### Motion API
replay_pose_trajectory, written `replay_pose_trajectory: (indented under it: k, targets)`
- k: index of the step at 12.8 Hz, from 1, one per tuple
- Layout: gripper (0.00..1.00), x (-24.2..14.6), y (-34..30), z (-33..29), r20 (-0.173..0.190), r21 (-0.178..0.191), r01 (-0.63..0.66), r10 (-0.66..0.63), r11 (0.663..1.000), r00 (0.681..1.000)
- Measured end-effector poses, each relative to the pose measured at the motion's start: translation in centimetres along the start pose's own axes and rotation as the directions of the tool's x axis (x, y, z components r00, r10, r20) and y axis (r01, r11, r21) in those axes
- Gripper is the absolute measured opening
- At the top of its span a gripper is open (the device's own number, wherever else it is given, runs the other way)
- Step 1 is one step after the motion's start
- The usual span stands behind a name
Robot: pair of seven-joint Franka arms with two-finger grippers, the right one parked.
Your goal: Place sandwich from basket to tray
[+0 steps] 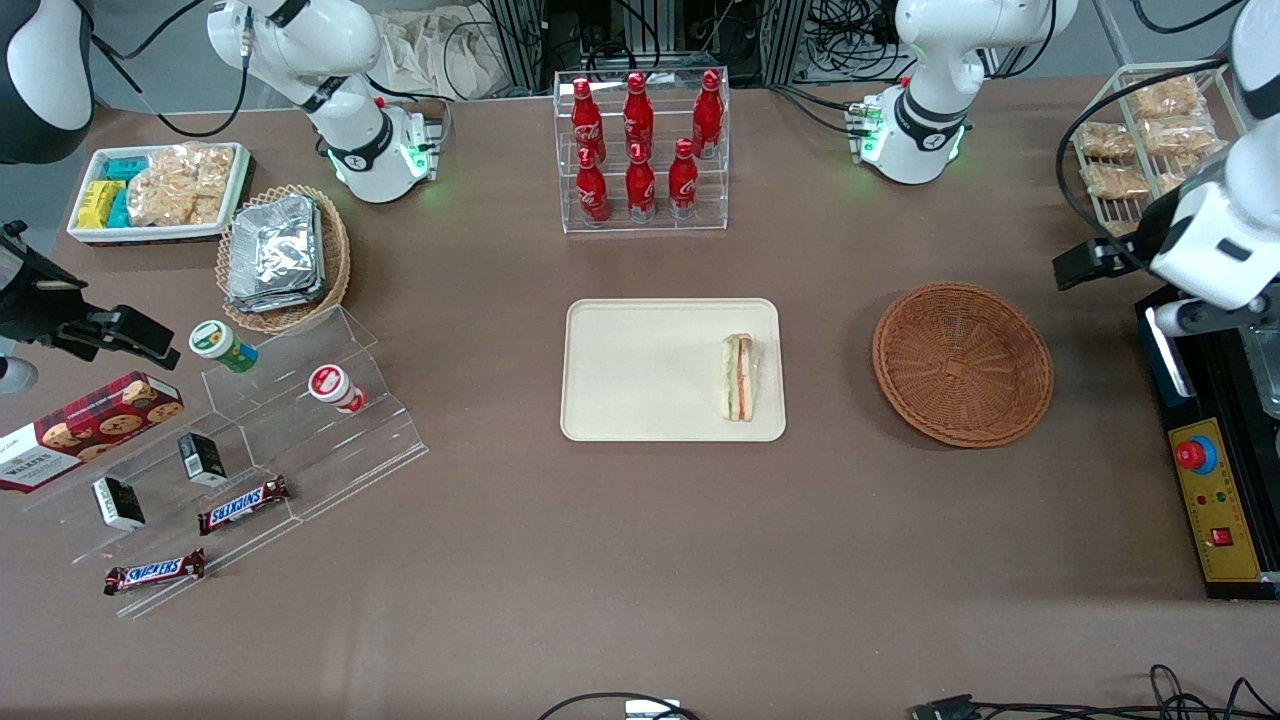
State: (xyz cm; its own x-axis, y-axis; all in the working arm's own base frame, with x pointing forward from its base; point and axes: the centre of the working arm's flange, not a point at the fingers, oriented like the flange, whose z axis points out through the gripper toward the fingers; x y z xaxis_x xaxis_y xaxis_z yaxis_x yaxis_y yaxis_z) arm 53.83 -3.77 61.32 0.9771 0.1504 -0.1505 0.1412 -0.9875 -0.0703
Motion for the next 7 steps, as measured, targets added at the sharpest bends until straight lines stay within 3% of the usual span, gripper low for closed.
replay_pose_trajectory:
  k: [2, 3, 7]
  targets:
    - [1.00, -1.6, -0.2, 0.2, -0.073, -0.042, 0.001, -0.005, 0.999, 0.997]
    - [1.00, -2.3, -0.3, 0.4, -0.093, -0.047, 0.001, -0.005, 0.999, 0.996]
    - [1.00, -2.7, -0.7, -0.1, -0.126, -0.053, -0.023, 0.016, 0.998, 0.992]
